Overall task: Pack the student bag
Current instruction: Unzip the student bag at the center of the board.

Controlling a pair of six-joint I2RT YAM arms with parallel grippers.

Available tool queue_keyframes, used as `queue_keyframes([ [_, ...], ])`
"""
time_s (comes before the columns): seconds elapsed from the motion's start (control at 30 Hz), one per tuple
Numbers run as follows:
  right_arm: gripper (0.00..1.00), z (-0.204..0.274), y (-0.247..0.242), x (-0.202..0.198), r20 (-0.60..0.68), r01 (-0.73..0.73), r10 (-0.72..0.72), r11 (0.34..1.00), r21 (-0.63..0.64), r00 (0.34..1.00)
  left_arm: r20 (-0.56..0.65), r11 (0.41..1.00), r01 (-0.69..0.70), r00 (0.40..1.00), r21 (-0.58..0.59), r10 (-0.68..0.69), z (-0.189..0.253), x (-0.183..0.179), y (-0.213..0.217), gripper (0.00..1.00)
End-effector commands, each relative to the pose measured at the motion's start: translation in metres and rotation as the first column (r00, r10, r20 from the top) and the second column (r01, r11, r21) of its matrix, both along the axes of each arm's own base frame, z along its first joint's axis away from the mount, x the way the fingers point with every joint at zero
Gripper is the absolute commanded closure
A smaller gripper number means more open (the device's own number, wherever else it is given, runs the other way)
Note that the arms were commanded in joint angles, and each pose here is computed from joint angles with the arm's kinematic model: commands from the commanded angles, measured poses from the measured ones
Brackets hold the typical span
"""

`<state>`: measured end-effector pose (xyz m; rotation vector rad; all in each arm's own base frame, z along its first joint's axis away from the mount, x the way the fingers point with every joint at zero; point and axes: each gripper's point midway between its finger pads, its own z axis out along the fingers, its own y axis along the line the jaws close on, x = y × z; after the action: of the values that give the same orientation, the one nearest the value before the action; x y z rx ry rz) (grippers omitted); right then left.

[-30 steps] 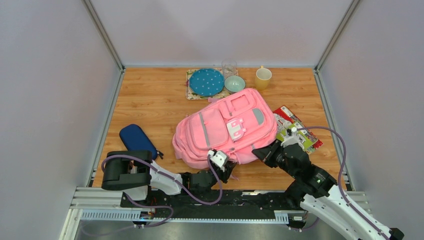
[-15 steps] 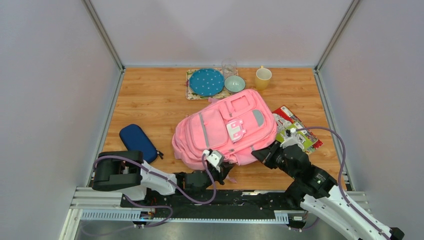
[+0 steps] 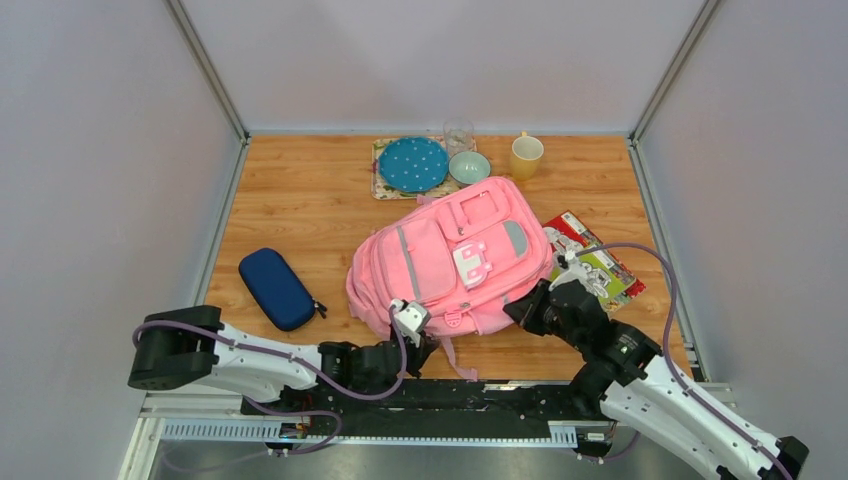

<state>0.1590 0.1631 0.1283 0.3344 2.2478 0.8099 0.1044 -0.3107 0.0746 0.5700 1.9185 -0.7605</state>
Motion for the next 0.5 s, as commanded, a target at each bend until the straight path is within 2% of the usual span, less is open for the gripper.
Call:
queue_keyframes([
  [0.0,1.0,0.013,-0.024,0.022,0.093,0.084,-0.073,0.988,-0.126,0.993,-0.079,0.969,0.0,0.997,0.248,0.02,-0.047,-0.008,0.051,1.0],
  [0.13,1.0,-0.004,-0.023,0.021,0.001,0.103,-0.104,0.985,-0.141,0.995,-0.165,0.959,0.096,0.985,0.265,-0.053,-0.054,-0.028,0.056,1.0],
  [0.2,1.0,-0.017,-0.024,0.014,-0.085,0.099,-0.115,0.98,-0.173,0.99,-0.211,0.955,0.142,0.974,0.261,-0.087,-0.042,-0.037,0.047,1.0],
  [0.23,1.0,-0.014,-0.022,0.013,-0.107,0.105,-0.124,0.98,-0.168,0.987,-0.235,0.941,0.163,0.967,0.297,-0.093,-0.044,-0.043,0.051,1.0],
  [0.3,1.0,-0.016,-0.028,0.01,-0.141,0.107,-0.139,0.97,-0.217,0.98,-0.273,0.94,0.186,0.956,0.286,-0.106,-0.026,-0.05,0.039,1.0],
  [0.33,1.0,-0.009,-0.028,0.014,-0.135,0.099,-0.134,0.966,-0.239,0.982,-0.288,0.929,0.199,0.952,0.313,-0.107,-0.025,-0.055,0.042,1.0],
  [0.47,1.0,-0.018,-0.034,0.024,-0.14,0.081,-0.134,0.94,-0.332,0.981,-0.33,0.932,0.232,0.934,0.277,-0.135,-0.024,-0.068,0.033,1.0],
])
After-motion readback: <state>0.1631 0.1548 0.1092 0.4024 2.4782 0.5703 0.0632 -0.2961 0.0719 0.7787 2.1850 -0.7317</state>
